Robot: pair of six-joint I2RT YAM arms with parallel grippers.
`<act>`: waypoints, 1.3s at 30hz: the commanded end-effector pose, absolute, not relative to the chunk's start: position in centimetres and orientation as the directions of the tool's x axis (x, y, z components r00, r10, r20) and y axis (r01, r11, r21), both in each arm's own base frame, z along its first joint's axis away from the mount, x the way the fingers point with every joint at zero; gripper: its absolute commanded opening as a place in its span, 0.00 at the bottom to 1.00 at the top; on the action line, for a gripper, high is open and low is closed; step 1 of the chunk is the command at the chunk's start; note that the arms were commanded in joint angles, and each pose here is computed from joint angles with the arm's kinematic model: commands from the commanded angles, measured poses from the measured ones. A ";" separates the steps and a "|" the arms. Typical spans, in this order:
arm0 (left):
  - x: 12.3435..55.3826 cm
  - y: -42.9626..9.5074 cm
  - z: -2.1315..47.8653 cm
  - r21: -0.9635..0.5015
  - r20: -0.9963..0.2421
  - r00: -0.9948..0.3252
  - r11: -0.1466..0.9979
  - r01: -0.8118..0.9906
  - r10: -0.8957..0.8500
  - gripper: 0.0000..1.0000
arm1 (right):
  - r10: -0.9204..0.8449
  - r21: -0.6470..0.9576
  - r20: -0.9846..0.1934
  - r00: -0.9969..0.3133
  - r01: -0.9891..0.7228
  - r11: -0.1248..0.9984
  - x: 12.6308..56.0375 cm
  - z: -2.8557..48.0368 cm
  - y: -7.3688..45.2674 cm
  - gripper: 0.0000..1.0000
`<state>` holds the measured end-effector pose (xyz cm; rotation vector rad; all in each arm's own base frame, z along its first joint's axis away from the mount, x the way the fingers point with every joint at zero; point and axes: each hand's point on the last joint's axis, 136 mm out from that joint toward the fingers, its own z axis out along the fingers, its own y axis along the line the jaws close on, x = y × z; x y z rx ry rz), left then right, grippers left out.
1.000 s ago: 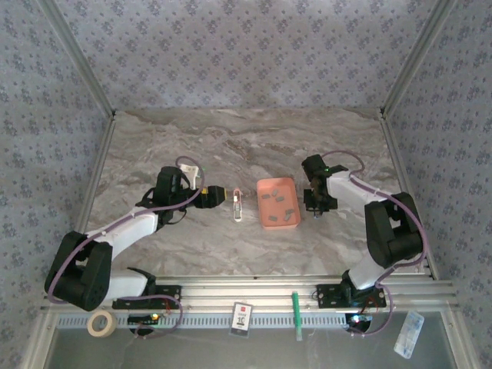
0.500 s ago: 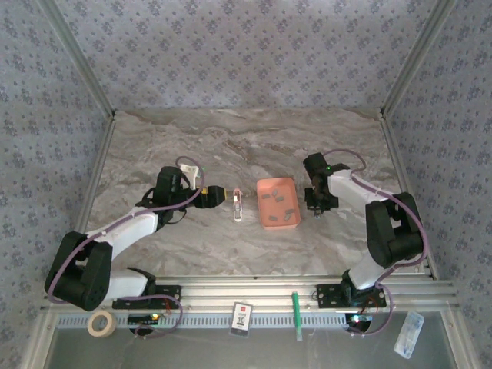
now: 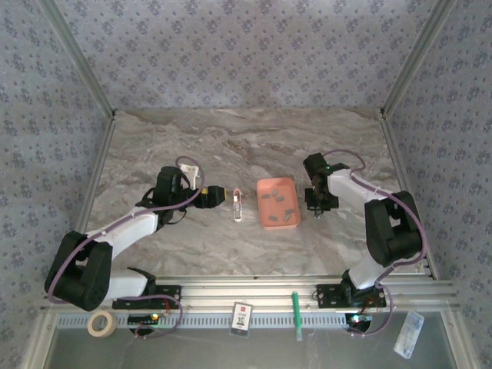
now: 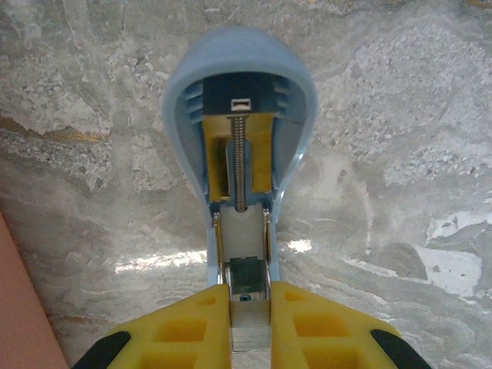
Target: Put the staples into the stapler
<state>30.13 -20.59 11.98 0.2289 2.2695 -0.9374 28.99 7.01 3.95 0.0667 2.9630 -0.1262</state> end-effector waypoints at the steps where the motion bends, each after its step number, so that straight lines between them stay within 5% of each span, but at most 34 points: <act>1: 30.4 -21.1 13.1 -0.558 -0.661 -0.747 0.713 0.425 -0.072 0.98 | 0.028 -0.074 -0.163 -0.986 0.040 0.996 29.2 4.0 7.1 0.17; 39: 30.5 -21.1 13.2 -0.557 -0.663 -0.745 0.713 0.425 -0.074 0.98 | 0.066 -0.080 -0.153 -0.986 0.079 0.994 28.9 4.0 7.0 0.18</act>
